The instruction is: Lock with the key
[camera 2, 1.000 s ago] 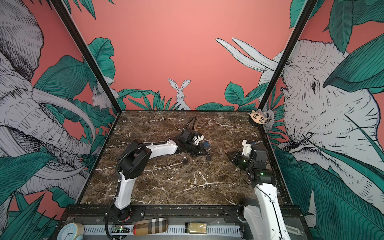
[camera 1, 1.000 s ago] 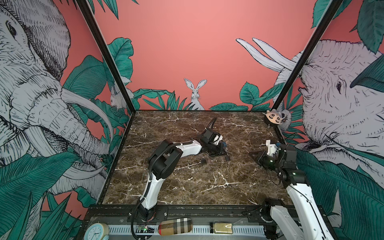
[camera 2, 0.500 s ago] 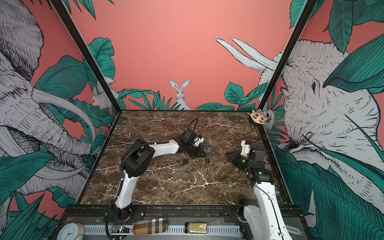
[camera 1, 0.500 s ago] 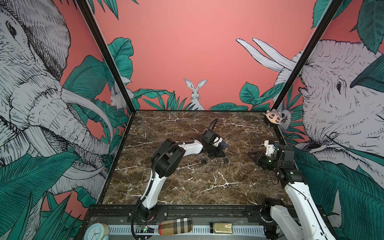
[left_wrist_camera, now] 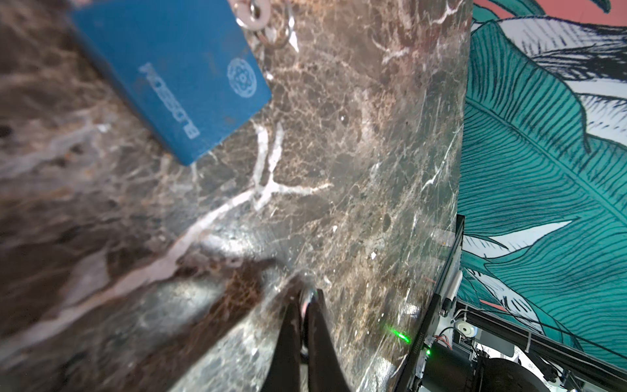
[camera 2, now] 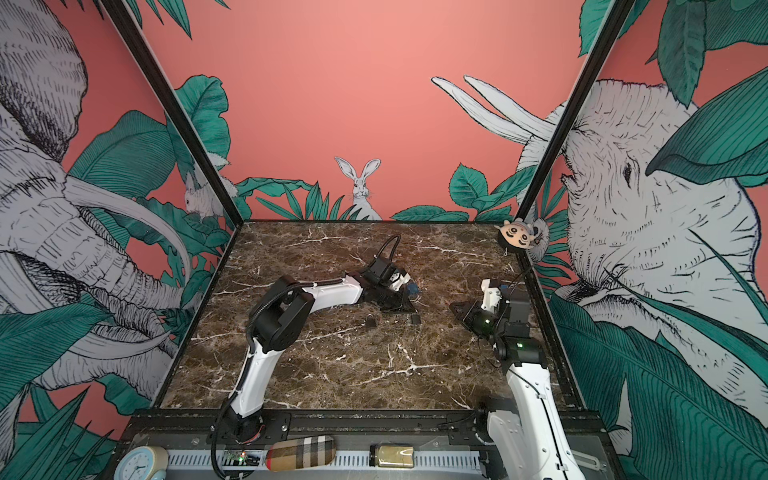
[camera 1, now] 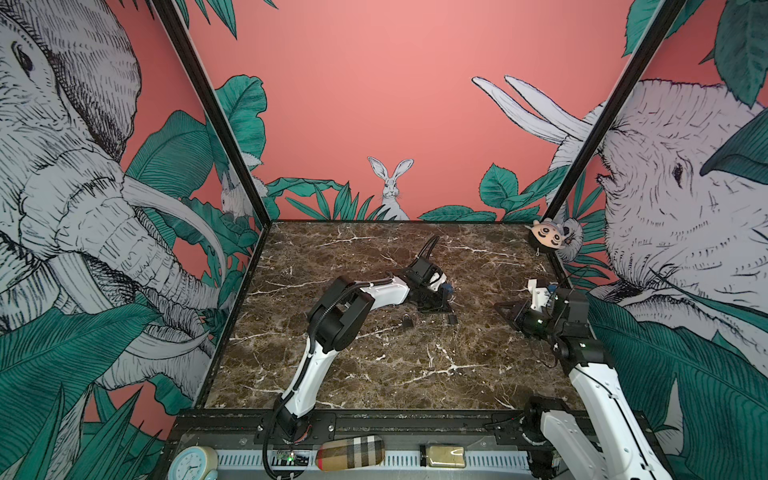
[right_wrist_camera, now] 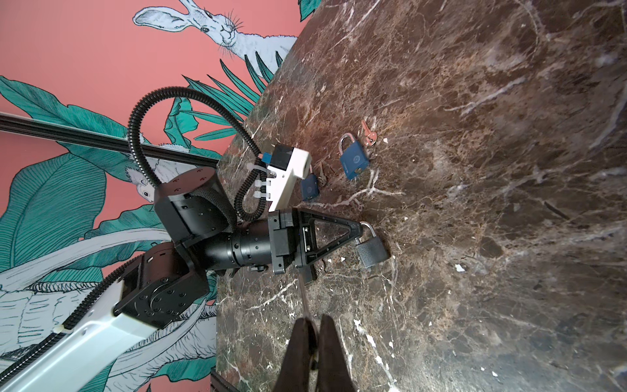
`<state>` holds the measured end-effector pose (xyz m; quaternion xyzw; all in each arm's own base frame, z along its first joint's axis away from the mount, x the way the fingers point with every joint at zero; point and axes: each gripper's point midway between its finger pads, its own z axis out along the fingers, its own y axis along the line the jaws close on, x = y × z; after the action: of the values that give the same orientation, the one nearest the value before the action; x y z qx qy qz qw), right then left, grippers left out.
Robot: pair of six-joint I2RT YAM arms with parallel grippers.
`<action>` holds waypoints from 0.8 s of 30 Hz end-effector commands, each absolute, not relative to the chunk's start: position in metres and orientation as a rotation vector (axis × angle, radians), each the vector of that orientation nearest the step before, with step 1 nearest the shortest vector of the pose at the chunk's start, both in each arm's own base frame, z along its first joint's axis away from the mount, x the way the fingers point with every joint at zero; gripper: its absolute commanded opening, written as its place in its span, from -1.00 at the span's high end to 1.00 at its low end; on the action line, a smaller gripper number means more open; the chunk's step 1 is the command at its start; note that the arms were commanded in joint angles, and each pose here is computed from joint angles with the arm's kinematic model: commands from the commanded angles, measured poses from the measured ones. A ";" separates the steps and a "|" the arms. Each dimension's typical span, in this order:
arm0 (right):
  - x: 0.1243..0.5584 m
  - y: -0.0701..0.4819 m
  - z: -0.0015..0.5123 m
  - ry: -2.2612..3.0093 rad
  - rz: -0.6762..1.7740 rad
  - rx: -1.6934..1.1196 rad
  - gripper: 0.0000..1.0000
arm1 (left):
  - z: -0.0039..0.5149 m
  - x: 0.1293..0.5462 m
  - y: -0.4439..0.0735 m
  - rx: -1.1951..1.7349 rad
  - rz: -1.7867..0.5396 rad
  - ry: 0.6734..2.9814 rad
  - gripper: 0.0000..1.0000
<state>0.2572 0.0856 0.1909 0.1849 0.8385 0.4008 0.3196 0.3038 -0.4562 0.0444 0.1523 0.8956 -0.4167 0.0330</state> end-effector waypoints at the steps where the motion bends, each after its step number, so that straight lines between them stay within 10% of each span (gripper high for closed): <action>1: 0.256 0.088 0.194 2.175 1.073 0.436 1.00 | 0.054 0.309 -0.459 0.496 -1.285 2.729 1.00; 24: 0.246 0.089 0.183 2.185 1.067 0.429 1.00 | 0.041 0.326 -0.445 0.464 -1.165 2.780 0.52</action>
<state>0.2453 0.0886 0.1746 0.1815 0.8389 0.4074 0.3121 0.3175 -0.4487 0.0357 0.1488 0.9072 -0.3920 0.0348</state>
